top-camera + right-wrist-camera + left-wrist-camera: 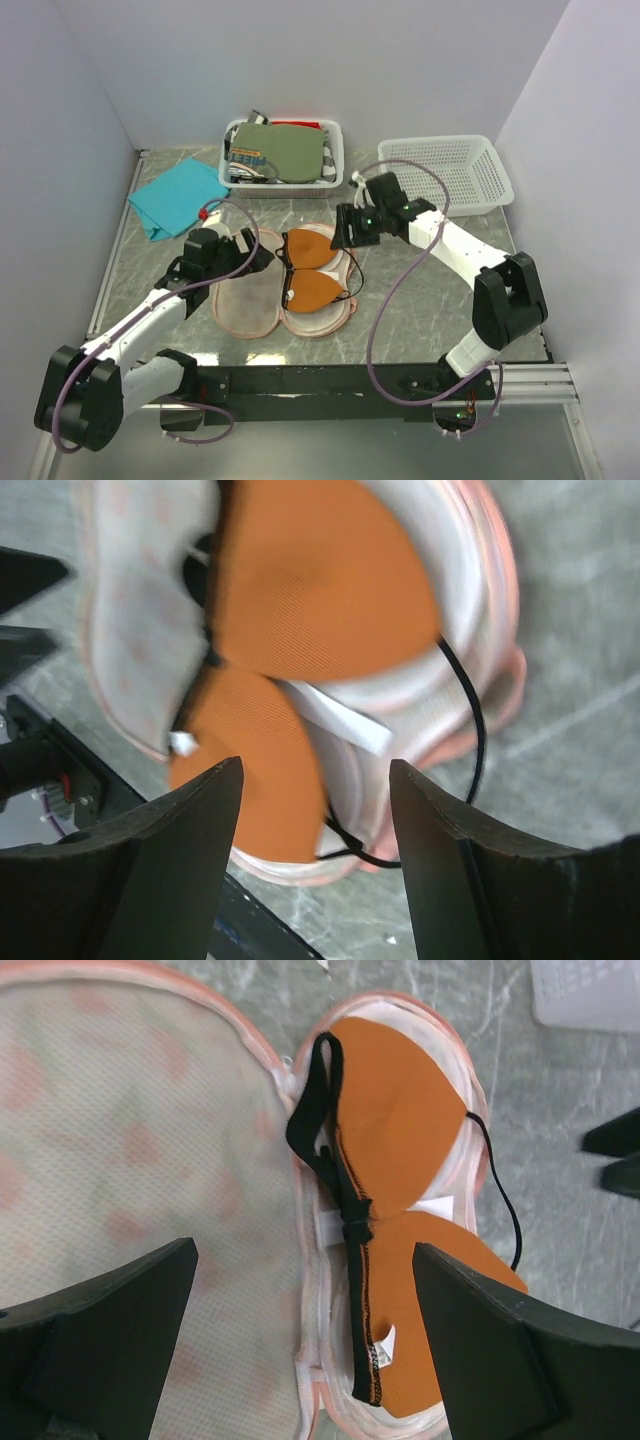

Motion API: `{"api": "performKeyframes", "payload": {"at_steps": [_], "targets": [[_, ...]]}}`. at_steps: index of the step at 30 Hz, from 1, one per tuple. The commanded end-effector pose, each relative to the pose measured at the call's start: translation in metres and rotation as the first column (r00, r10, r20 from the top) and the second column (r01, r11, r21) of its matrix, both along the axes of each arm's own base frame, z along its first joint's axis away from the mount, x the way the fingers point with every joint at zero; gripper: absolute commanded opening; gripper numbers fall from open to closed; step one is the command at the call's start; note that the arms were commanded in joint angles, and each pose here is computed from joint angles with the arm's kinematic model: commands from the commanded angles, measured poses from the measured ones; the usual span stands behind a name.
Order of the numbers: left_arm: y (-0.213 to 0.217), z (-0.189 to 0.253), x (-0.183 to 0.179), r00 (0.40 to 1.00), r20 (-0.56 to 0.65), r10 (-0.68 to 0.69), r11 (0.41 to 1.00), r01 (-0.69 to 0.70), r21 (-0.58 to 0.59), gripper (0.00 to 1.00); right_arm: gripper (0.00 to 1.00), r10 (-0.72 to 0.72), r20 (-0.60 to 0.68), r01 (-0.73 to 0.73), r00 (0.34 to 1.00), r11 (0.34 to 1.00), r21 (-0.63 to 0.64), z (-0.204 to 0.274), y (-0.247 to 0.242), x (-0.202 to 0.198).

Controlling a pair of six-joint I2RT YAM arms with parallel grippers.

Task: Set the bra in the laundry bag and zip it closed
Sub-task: Place the bra in the laundry bag, then adjust the bra in the laundry bag.

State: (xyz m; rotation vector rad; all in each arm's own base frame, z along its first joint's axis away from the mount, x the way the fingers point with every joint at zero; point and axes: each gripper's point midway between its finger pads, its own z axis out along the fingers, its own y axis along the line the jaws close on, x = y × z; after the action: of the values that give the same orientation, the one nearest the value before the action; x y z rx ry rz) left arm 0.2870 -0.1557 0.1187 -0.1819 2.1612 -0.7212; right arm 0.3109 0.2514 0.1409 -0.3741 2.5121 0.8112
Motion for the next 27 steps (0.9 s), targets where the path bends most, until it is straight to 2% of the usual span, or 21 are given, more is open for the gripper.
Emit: {"api": "performKeyframes", "payload": {"at_steps": [1, 12, 22, 27], "targets": [[-0.022, 0.016, 0.002, 0.991, 0.089, -0.104, 0.99, 0.112, -0.084, 0.96, 0.68, -0.051, -0.011, 0.052, 0.999, 0.996, 0.078, -0.009, -0.002, -0.001], [-0.071, -0.007, -0.008, 0.973, 0.027, -0.229, 0.968, 0.23, -0.097, 0.96, 0.68, -0.047, -0.017, 0.048, 0.999, 0.994, 0.1, -0.021, -0.012, -0.003], [-0.102, -0.016, 0.002, 0.97, 0.006, -0.242, 0.964, 0.241, -0.111, 0.99, 0.67, -0.046, -0.012, 0.047, 0.999, 0.994, 0.1, -0.026, -0.022, -0.009], [-0.112, -0.015, 0.011, 0.969, 0.005, -0.245, 0.963, 0.244, -0.117, 0.85, 0.67, -0.052, -0.018, 0.053, 0.999, 0.994, 0.095, -0.032, -0.029, -0.011]]}}
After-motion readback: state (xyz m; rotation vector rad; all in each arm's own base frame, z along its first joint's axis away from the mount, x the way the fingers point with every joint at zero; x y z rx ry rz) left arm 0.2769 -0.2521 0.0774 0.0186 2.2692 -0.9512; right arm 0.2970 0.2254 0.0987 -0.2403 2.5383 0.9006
